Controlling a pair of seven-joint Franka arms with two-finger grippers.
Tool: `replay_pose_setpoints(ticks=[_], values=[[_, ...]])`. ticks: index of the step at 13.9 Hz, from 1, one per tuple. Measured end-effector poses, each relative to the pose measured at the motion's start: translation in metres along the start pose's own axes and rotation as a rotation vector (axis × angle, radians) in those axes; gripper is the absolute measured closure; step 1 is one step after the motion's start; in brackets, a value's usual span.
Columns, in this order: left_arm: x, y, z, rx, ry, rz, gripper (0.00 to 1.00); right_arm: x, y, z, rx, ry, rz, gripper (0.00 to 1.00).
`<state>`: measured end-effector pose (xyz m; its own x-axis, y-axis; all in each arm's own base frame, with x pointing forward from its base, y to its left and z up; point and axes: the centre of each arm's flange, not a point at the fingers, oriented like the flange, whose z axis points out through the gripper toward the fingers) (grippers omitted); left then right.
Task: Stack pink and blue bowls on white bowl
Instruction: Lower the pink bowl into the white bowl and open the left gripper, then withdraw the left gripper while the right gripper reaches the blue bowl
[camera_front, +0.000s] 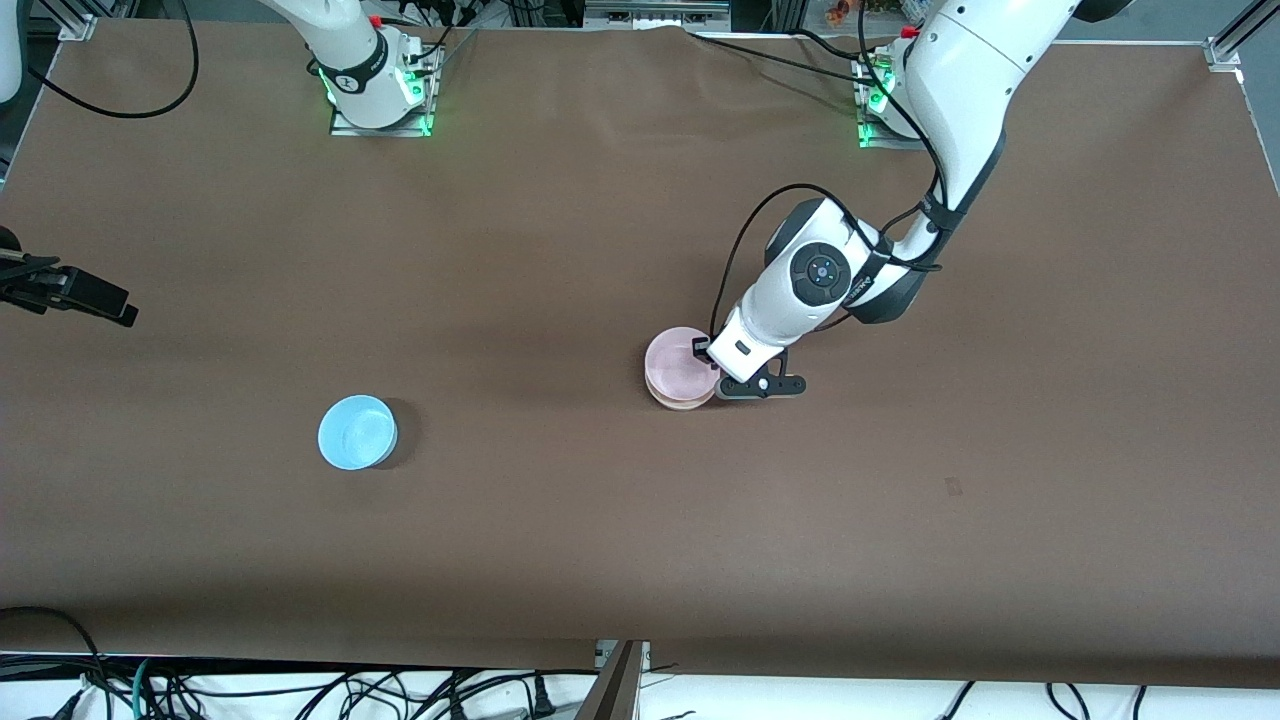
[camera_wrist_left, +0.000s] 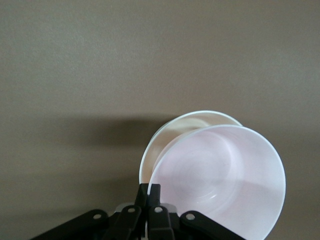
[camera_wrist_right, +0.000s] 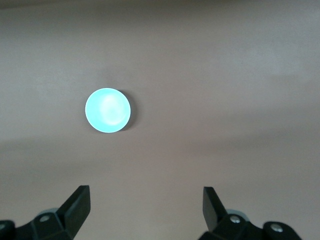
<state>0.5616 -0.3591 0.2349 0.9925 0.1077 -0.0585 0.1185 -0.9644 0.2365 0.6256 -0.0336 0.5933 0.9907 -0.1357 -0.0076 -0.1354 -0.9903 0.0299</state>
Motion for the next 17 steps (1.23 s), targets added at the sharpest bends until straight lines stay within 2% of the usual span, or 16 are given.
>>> replay_pose_setpoints(ticks=[8,11,13,17], values=[[0.003,-0.002,0.006,0.001,-0.006,-0.01,0.97,0.0,0.012,0.002,-0.002,-0.009,0.019,0.0],[0.005,-0.007,0.012,0.008,-0.012,-0.017,0.97,0.009,0.009,0.023,-0.013,-0.035,0.019,0.0],[0.008,-0.012,0.012,0.011,-0.009,-0.028,0.81,0.02,-0.002,0.044,-0.01,-0.043,0.009,0.0],[0.028,-0.015,-0.022,0.021,0.002,-0.052,0.41,0.05,-0.032,0.107,0.056,-0.041,0.005,0.0]])
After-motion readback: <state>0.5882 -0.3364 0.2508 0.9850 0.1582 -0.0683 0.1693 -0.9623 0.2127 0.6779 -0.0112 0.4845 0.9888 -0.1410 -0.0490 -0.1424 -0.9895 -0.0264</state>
